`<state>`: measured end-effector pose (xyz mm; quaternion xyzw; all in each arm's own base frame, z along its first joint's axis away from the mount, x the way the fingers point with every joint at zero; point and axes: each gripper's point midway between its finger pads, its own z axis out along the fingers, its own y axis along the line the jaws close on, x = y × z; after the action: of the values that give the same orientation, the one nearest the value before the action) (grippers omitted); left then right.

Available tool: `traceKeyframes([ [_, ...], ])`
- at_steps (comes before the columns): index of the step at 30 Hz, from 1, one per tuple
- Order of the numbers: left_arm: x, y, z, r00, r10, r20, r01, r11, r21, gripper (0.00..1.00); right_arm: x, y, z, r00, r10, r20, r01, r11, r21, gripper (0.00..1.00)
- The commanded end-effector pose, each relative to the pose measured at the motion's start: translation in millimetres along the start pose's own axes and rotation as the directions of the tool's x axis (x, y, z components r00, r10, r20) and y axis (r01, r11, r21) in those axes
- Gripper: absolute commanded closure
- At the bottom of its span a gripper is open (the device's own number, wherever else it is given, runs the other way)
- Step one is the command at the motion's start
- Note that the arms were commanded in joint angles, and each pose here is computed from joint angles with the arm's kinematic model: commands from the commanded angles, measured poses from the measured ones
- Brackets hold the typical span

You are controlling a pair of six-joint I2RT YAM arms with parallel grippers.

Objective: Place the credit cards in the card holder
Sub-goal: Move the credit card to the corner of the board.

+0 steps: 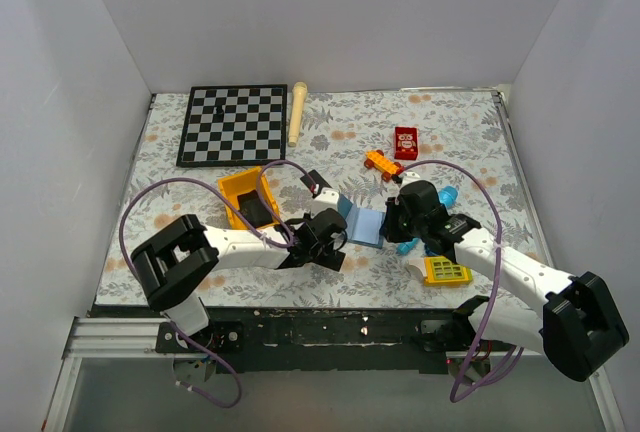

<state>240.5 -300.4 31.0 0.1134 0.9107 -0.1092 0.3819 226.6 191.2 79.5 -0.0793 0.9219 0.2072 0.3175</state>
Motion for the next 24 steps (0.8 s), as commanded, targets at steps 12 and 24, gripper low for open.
traceKeyframes([
  [12, 22.3, -2.1, 4.8, 0.999, 0.000, -0.040, 0.002, 0.999, 0.040, 0.88, -22.5, 12.2, -1.1, 0.999, -0.010, 0.037, 0.011, 1.000, -0.024, 0.90],
  [24, 80.5, -8.2, -18.7, 0.988, 0.025, -0.150, -0.021, 0.999, 0.028, 0.93, -21.7, 14.8, 4.2, 1.000, -0.007, 0.026, 0.008, 0.999, -0.036, 0.90],
])
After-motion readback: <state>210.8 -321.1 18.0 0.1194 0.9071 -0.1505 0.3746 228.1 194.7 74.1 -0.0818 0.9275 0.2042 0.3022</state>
